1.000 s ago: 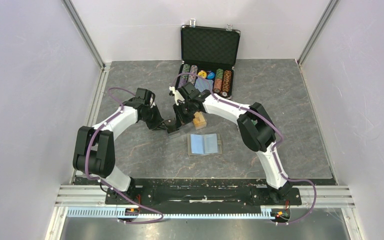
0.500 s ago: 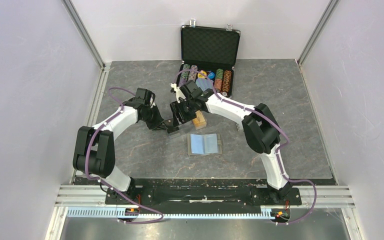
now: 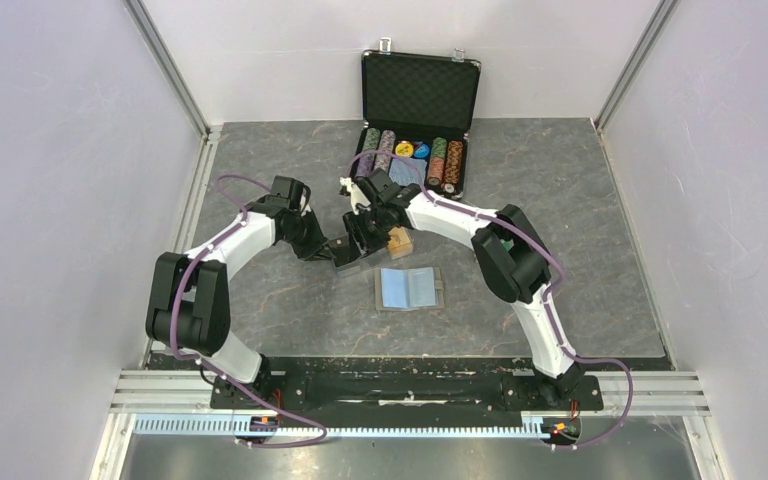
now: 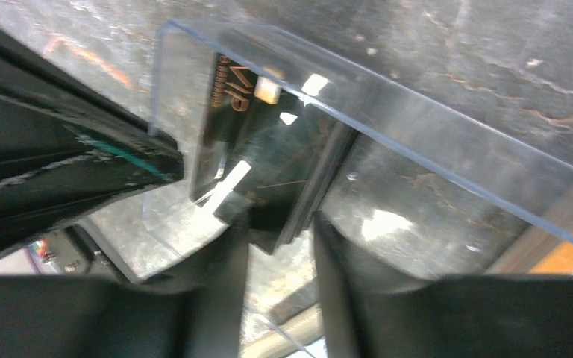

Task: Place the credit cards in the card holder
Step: Pick up the credit card from the storage box.

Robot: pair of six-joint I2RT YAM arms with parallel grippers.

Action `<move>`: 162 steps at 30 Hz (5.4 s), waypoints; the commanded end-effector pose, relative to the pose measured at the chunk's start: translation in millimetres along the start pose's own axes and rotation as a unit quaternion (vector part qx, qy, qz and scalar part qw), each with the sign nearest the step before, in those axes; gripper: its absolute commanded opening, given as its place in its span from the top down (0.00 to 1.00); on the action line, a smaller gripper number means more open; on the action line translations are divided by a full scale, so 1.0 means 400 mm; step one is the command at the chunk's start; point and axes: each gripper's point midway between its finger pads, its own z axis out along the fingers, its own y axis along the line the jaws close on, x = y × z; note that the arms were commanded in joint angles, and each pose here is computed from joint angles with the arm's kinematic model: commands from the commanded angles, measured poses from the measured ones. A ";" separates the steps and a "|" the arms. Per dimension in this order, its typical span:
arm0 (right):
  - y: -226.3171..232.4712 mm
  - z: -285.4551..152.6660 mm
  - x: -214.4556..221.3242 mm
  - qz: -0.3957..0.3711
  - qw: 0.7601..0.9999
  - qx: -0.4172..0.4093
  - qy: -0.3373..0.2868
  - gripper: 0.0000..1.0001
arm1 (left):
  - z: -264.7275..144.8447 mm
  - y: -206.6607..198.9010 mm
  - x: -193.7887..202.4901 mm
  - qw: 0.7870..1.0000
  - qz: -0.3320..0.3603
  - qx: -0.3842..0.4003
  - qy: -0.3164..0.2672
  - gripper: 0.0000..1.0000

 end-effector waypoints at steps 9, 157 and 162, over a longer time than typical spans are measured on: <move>-0.017 -0.012 0.011 -0.004 1.000 0.015 0.013 1.00 | 0.028 0.004 0.032 1.000 0.019 -0.004 0.019 0.93; 0.147 -0.561 -0.161 0.100 0.933 -0.248 -0.240 0.32 | -0.382 -0.394 -0.006 0.868 0.103 0.466 -0.133 0.94; 0.177 -0.578 -0.152 0.113 0.915 -0.299 -0.245 0.47 | -0.402 -0.410 0.007 0.851 0.105 0.500 -0.120 0.95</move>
